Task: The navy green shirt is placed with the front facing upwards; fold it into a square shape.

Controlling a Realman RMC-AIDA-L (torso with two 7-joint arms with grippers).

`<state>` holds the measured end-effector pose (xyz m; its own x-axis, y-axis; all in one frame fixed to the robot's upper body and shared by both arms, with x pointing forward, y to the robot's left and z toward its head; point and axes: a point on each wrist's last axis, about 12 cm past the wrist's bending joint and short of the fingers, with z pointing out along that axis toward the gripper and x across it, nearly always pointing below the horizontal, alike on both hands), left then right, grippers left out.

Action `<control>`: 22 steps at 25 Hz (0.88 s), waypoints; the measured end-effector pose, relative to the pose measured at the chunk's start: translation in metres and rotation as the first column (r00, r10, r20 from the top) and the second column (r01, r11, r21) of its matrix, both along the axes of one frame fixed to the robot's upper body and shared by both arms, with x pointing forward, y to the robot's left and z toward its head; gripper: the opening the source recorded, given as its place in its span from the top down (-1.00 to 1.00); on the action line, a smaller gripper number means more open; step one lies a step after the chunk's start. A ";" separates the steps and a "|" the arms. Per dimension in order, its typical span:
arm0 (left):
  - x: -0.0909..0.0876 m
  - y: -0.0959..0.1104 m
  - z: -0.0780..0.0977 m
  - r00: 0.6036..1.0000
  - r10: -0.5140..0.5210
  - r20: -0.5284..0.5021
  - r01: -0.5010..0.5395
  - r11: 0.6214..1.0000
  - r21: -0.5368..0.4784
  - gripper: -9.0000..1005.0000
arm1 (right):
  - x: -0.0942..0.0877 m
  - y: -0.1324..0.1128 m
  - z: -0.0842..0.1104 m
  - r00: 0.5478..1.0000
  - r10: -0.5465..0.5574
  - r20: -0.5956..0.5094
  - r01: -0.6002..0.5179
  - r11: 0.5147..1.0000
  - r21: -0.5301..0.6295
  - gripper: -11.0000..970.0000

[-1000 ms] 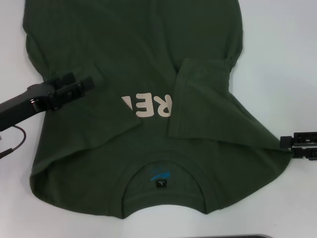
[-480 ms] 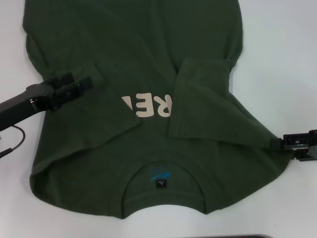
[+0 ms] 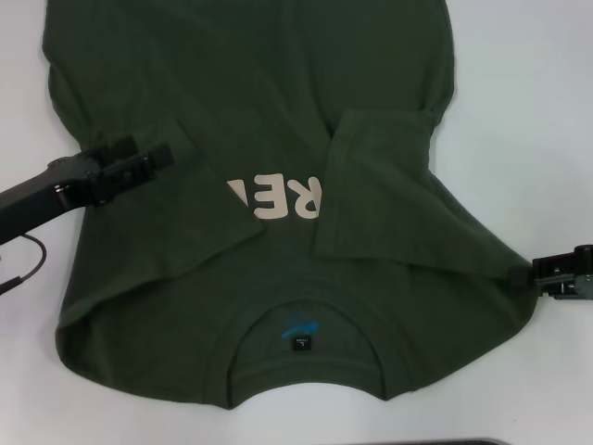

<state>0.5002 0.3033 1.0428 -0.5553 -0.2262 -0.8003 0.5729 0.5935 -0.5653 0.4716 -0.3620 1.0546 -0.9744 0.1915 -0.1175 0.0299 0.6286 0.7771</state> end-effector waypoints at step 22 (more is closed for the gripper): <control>0.004 0.002 0.002 1.000 0.011 -0.004 -0.011 1.000 0.006 -0.77 | -0.037 -0.014 -0.015 0.990 -0.119 0.079 0.115 0.992 0.057 0.89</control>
<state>0.5042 0.3056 1.0445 -0.5558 -0.2274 -0.7996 0.5644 0.6029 -0.5639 0.4349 -0.3760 1.0398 -0.9325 0.3113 -0.1832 0.0353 0.5832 0.8115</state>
